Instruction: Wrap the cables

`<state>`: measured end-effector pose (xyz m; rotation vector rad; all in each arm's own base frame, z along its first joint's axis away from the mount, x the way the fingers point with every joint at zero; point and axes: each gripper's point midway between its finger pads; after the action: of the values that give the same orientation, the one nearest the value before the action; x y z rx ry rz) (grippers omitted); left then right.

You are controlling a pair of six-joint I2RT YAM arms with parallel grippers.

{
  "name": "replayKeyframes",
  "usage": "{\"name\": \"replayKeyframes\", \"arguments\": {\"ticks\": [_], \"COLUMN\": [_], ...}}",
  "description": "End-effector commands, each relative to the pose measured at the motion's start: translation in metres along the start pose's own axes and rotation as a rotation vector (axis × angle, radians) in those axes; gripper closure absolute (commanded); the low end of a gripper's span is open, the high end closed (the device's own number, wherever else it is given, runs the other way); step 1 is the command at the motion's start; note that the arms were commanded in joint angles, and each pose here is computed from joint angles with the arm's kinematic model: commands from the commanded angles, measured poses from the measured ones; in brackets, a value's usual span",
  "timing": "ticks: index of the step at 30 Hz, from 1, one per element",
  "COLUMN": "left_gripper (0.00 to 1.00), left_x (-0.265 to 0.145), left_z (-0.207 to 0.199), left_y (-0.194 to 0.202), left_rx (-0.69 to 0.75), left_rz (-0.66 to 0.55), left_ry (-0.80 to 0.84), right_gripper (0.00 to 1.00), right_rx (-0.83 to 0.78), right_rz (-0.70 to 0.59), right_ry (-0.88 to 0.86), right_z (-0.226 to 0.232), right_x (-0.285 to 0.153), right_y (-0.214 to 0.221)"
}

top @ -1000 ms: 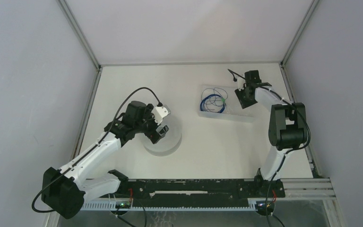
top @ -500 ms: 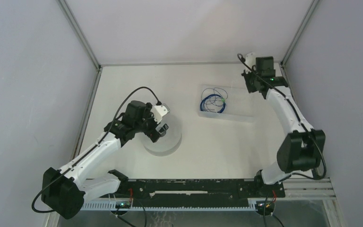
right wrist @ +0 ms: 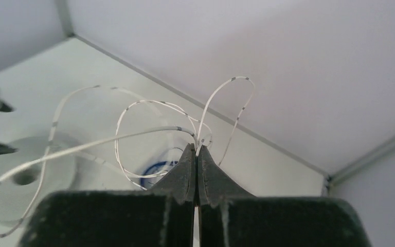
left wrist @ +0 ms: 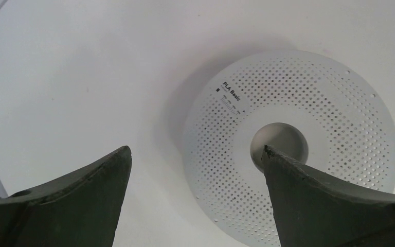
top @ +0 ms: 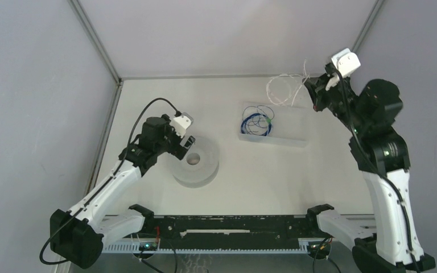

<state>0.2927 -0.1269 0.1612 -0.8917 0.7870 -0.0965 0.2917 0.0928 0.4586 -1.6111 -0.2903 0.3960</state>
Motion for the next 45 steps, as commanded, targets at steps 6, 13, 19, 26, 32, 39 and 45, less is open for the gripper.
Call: {"name": "replayKeyframes", "arguments": {"ticks": [6,13,19,26,32,39,45], "left_gripper": [0.00,0.00,0.00,0.00,0.00,0.00,0.00], "left_x": [-0.016,-0.012,-0.010,-0.007,-0.005,-0.006,-0.007], "left_z": [0.016,0.005,-0.002,-0.004,-0.005,-0.003,0.000], "left_y": [-0.013,-0.011,-0.012,-0.011,-0.008,-0.003,-0.004], "left_rx": [0.019,0.020,0.031,0.029,0.030,0.044,0.053], "left_rz": [-0.065,-0.072,-0.083,-0.093,-0.086,-0.076,-0.087], "left_ry": [-0.039,0.017,0.055,0.062,0.060,0.038,0.017], "right_gripper": [1.00,1.00,1.00,1.00,0.85,0.32,0.26], "right_rx": [0.084,0.109,0.098,0.065,-0.062,-0.191,-0.197], "right_rz": [0.020,0.087,0.275,0.597,0.775,0.820,0.762], "right_ry": [-0.388,-0.442,-0.410,-0.403,-0.467,-0.409,-0.351], "right_z": [0.082,0.095,0.088,0.086,0.117,0.110,0.093], "right_x": [-0.029,-0.030,-0.010,0.003,-0.002,0.006,0.013], "right_y": [0.007,0.033,0.112,0.234,0.298,0.316,0.299]}}
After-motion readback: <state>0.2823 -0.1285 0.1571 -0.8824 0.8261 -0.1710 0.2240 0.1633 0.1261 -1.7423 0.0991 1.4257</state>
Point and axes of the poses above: each gripper's point midway between its finger pads, its own x axis out along the fingers, its own z axis along the line the jaws close on, y = z × x, and after that the axes turned 9 degrees about x, right-handed
